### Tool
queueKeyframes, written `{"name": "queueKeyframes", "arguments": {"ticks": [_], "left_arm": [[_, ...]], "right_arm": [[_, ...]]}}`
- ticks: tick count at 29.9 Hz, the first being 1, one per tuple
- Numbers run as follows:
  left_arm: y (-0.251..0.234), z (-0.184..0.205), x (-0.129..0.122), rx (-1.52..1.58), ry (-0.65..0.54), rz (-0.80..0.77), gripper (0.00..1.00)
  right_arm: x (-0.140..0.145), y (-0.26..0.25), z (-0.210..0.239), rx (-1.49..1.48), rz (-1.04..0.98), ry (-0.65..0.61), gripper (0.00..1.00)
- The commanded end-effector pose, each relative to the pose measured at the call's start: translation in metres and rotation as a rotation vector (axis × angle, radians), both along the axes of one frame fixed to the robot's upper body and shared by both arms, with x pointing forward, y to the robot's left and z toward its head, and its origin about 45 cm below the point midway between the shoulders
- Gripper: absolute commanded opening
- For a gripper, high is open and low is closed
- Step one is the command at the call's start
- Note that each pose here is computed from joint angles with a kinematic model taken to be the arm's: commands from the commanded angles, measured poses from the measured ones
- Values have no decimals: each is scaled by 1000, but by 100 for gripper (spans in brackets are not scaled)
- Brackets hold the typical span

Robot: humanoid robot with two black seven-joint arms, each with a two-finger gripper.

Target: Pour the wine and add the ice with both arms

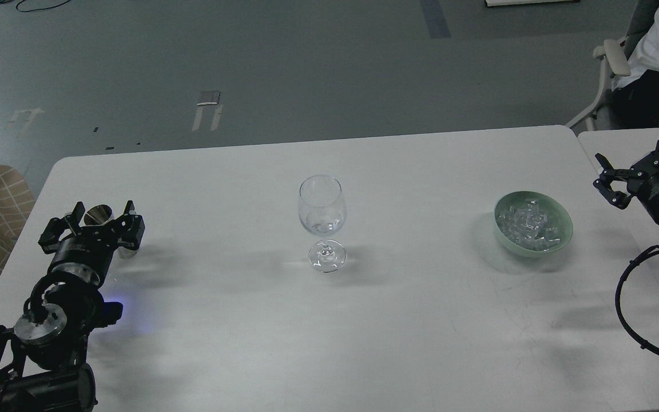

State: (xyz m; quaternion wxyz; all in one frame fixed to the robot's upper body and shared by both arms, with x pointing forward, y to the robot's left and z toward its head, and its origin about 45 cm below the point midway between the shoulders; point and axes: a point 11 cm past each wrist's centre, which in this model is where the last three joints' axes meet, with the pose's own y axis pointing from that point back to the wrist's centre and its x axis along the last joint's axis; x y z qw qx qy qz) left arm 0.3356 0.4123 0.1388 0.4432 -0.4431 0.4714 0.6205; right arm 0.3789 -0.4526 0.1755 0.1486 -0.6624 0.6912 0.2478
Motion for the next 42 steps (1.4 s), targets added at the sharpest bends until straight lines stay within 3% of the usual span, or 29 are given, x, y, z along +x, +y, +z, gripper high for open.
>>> {"name": "queueKeyframes", "arguments": {"ticks": [1, 5, 11, 18, 22, 27, 32, 36, 42], "left_arm": [[1, 8, 1, 16, -18, -1, 88], [7, 25, 3, 46, -55, -5, 88], [21, 88, 10, 147, -103, -17, 88], [-18, 143, 31, 223, -285, -155, 98], [-44, 152, 40, 404, -338, -293, 98], [-65, 138, 40, 722, -281, -429, 98], [-75, 130, 41, 982, -218, -527, 98], [-79, 136, 40, 1020, -231, -549, 98], [-104, 167, 49, 987, -355, -551, 98]], "right_arm": [[0, 1, 0, 3, 1, -2, 100], [0, 2, -1, 8, 0, -1, 100], [0, 0, 5, -4, 16, -17, 100], [1, -3, 30, -59, 65, -69, 100], [2, -19, 51, -138, 68, -81, 100], [-6, -64, 94, -292, 35, -87, 100], [0, -65, 108, -481, 95, -49, 100], [4, -59, 115, -514, 116, -65, 100], [12, -44, 131, -553, 155, -109, 100]]}}
